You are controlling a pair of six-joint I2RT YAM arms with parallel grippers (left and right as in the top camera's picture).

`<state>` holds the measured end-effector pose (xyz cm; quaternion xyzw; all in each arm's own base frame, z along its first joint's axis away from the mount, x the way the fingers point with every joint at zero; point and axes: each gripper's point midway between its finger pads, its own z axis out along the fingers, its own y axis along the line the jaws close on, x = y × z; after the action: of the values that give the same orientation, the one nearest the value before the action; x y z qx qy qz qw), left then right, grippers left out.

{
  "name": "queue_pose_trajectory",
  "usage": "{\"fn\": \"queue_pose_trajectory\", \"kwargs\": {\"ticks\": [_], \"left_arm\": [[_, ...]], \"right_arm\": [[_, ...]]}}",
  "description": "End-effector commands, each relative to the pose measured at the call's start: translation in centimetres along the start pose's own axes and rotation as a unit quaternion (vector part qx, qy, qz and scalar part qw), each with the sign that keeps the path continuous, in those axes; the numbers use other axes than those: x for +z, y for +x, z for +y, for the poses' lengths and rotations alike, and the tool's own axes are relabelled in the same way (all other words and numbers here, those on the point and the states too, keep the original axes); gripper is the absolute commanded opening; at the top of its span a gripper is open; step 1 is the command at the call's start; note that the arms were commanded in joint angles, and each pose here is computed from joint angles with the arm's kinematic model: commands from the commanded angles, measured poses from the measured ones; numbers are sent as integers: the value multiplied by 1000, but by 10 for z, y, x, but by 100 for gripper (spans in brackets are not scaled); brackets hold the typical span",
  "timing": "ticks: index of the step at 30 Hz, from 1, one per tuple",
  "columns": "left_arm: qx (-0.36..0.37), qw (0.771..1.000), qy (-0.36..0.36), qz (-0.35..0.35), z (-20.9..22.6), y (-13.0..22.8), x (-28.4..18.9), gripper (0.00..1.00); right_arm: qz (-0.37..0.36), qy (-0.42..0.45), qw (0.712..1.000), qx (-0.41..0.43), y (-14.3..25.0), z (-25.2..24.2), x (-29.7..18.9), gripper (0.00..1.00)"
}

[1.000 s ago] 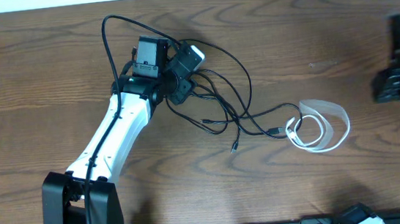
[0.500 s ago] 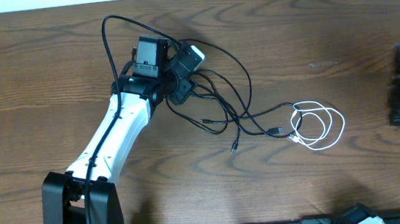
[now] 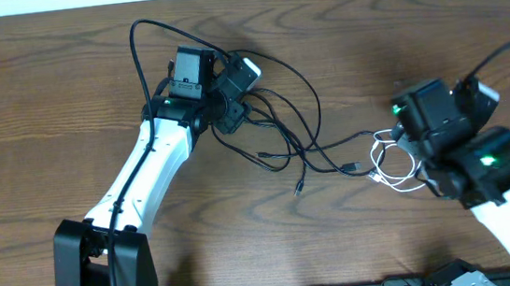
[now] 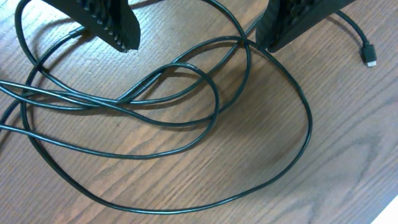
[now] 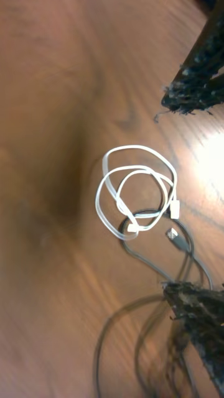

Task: Untangle cables

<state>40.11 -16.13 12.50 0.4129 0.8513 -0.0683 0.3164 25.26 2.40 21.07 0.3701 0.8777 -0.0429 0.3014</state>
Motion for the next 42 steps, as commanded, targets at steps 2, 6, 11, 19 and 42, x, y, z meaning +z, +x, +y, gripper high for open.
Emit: {"fn": "queue_pose_trajectory", "kwargs": {"ticks": [2,6,11,19,42], "left_arm": [[1,1000,-5,-3,3,-1,-5,66],[1,1000,-5,-2,3,-1,-5,66],[1,1000,-5,-2,3,-1,-5,66],[1,1000,-5,-2,3,-1,-5,66],[0,1000,-3,1,2,1,-5,66]], "right_arm": [[2,39,995,95,28,-17,39,88],[37,44,991,122,66,-27,73,89],[58,44,987,145,96,-37,101,88],[49,78,981,169,118,-68,122,50],[-71,8,990,121,96,-59,153,94]]}}
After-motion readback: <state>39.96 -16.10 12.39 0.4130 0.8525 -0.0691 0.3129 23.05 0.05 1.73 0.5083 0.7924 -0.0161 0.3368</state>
